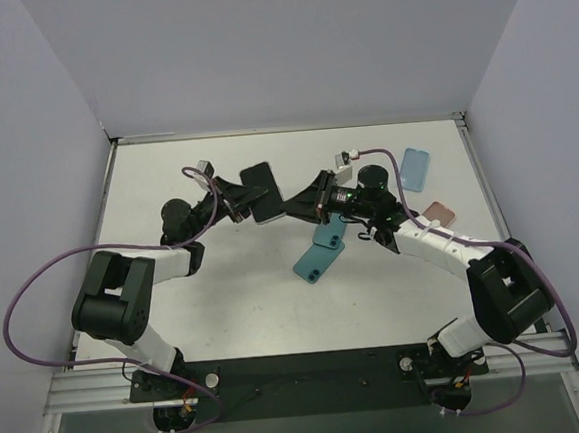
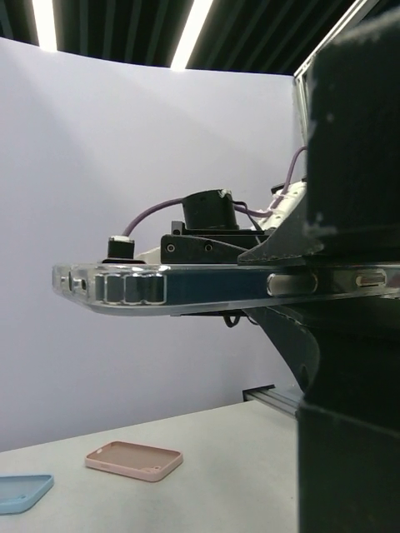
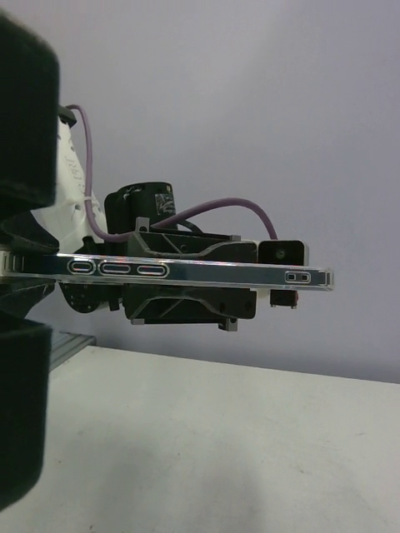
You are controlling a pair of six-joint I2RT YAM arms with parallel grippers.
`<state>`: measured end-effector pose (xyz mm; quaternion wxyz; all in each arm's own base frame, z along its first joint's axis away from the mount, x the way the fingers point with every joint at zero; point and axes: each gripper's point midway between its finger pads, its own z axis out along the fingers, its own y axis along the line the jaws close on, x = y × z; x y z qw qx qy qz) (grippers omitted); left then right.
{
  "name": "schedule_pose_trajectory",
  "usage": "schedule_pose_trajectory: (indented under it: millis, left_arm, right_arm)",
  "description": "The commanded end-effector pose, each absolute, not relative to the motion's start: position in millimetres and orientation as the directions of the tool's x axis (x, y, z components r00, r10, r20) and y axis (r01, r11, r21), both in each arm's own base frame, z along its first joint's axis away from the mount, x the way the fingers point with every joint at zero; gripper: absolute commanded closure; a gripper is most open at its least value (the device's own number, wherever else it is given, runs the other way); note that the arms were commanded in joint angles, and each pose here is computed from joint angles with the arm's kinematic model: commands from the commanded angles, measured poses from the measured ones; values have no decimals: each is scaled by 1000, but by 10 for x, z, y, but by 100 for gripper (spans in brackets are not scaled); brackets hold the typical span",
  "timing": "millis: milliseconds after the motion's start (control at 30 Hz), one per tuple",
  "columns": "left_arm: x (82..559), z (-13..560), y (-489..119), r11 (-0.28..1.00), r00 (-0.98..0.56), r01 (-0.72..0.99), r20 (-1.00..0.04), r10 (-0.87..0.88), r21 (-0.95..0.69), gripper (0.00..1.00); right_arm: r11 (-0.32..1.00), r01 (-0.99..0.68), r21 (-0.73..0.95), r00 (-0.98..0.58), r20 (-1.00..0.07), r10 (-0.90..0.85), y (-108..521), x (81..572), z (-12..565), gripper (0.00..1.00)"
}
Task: Take the phone out of the phone case
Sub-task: Remove the phone case from the phone.
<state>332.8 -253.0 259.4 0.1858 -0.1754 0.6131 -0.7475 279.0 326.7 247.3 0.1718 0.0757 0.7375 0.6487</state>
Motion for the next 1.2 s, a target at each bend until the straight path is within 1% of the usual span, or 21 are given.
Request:
schedule_pose_trajectory:
  millis: [0,33,67,100,167,233,267,367,600,667,700,800,1167]
  left_arm:
    - [3166,3135,-2477,-277,-852,289,-115,-511,-916,100]
    - [3181,3203,-2446,-306,-845,292,-95,-526,-906,100]
    - [3127,3333,-2412,-337,-837,343,-123,-533,-877,100]
    - [3131,3373,-2393,-355,-833,355,-120,-540,-865,100]
    - [3114,3539,-2353,-393,-823,393,-127,-554,-831,100]
    - [3095,3634,-2348,-397,-815,422,-148,-560,-815,100]
    - [3073,3710,-2346,-401,-810,443,-165,-563,-802,100]
    - [3003,3941,-2296,-417,-791,496,-198,-579,-762,100]
    - [2776,4564,-2202,-444,-743,609,-275,-610,-658,100]
    - [2724,4675,-2170,-449,-734,622,-278,-620,-641,100]
    - [2705,4723,-2154,-452,-728,630,-279,-626,-631,100]
    - [2644,4861,-2089,-477,-722,642,-264,-639,-600,100]
    - [2327,5369,-1906,-529,-691,702,-276,-668,-477,100]
  right_arm:
    - [-85,-209,974,-917,-165,363,3291,2762,3047,100]
    - [-122,-172,978,-923,-116,368,3279,2773,3103,100]
    - [-157,-192,969,-918,-121,377,3268,2779,3182,100]
    - [-181,-184,966,-918,-103,382,3259,2786,3227,100]
    - [-245,-135,960,-919,-29,393,3255,2831,3311,100]
    - [-297,-108,949,-915,21,402,3264,2883,3376,100]
    - [-346,-82,935,-919,63,389,3256,2901,3423,100]
    - [-416,-53,908,-914,123,385,3260,2944,3499,100]
    - [-438,-31,898,-922,144,359,3415,2935,3586,100]
    - [-457,-27,889,-923,154,354,3436,2936,3600,100]
    - [-483,-8,875,-920,183,346,3450,2942,3623,100]
    - [-548,-5,837,-918,214,335,3468,2964,3656,100]
    - [-585,10,811,-925,229,302,3650,2972,3777,100]
